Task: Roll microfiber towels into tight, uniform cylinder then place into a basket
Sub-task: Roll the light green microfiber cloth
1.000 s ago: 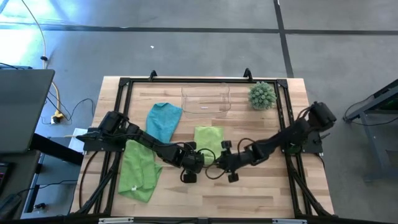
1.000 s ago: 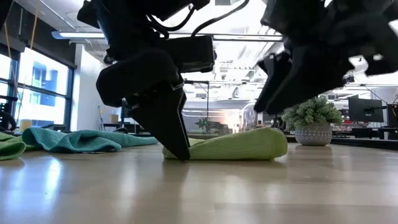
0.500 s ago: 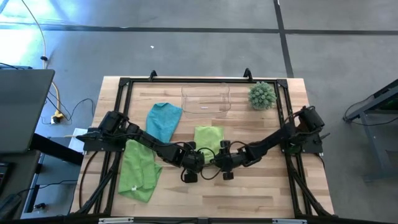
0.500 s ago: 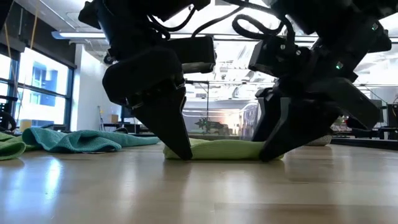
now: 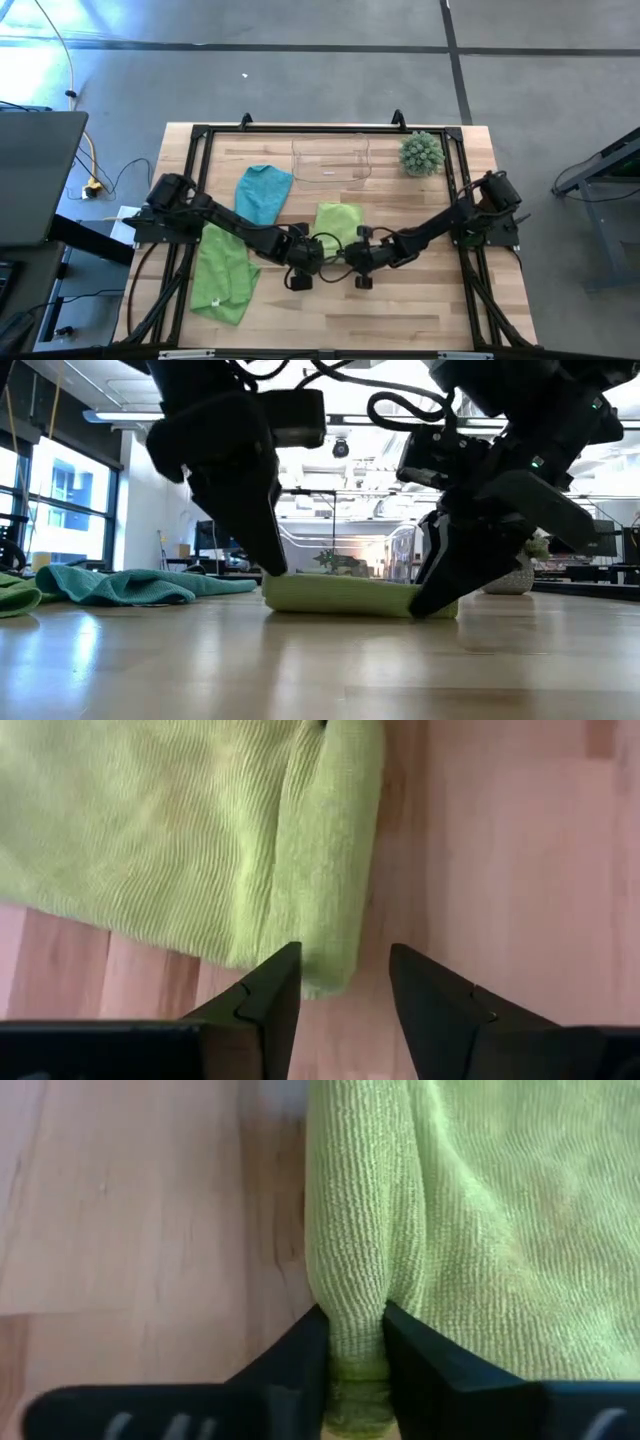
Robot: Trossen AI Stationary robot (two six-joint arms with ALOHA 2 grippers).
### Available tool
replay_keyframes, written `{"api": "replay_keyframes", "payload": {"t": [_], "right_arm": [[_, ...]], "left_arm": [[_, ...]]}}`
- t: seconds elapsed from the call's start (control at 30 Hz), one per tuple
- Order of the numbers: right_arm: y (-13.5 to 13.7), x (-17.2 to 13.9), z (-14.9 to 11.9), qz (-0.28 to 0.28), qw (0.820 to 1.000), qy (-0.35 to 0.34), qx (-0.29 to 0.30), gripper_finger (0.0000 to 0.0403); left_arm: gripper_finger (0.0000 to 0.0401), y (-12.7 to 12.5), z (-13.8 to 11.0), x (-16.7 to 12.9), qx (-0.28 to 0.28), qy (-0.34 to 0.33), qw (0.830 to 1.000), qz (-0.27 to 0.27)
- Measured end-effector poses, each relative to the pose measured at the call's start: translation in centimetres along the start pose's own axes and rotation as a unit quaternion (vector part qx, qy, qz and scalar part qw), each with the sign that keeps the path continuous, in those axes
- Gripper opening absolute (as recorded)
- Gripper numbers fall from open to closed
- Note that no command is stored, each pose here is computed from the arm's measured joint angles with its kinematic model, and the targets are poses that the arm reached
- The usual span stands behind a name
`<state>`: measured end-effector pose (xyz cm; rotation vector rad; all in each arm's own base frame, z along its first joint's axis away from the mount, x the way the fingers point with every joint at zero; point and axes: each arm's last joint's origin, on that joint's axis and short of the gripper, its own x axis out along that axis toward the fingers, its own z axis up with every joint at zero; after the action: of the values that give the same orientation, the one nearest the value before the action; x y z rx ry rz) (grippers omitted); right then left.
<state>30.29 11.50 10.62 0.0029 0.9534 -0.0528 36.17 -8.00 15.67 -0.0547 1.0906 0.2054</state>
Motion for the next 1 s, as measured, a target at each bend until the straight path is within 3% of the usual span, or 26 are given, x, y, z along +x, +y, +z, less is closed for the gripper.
{"api": "replay_keyframes", "payload": {"t": [0.23,0.4,0.53,0.7,1.0], "right_arm": [[-0.4,0.0,-0.1,0.022,0.997,0.022,0.064,0.0007],[-1.4,0.3,0.2,0.043,0.988,0.041,0.142,0.0011],[-1.9,0.4,0.3,0.053,0.980,0.050,0.186,0.0011],[-2.2,0.4,0.3,0.050,0.967,0.058,0.242,0.0012],[-2.1,0.4,0.3,0.046,0.958,0.058,0.278,0.0012]], "left_arm": [[0.0145,-1.5,-0.2,-1.4,0.049,-0.017,0.999,-0.013],[0.0145,-2.5,-0.5,-1.9,0.104,-0.040,0.994,0.023],[0.0145,-2.7,-0.5,-2.1,0.107,-0.060,0.990,0.063],[0.0145,-2.4,-0.3,-1.3,0.107,-0.062,0.990,0.071],[0.0145,-2.0,-0.5,1.8,0.131,-0.046,0.987,0.086]]}}
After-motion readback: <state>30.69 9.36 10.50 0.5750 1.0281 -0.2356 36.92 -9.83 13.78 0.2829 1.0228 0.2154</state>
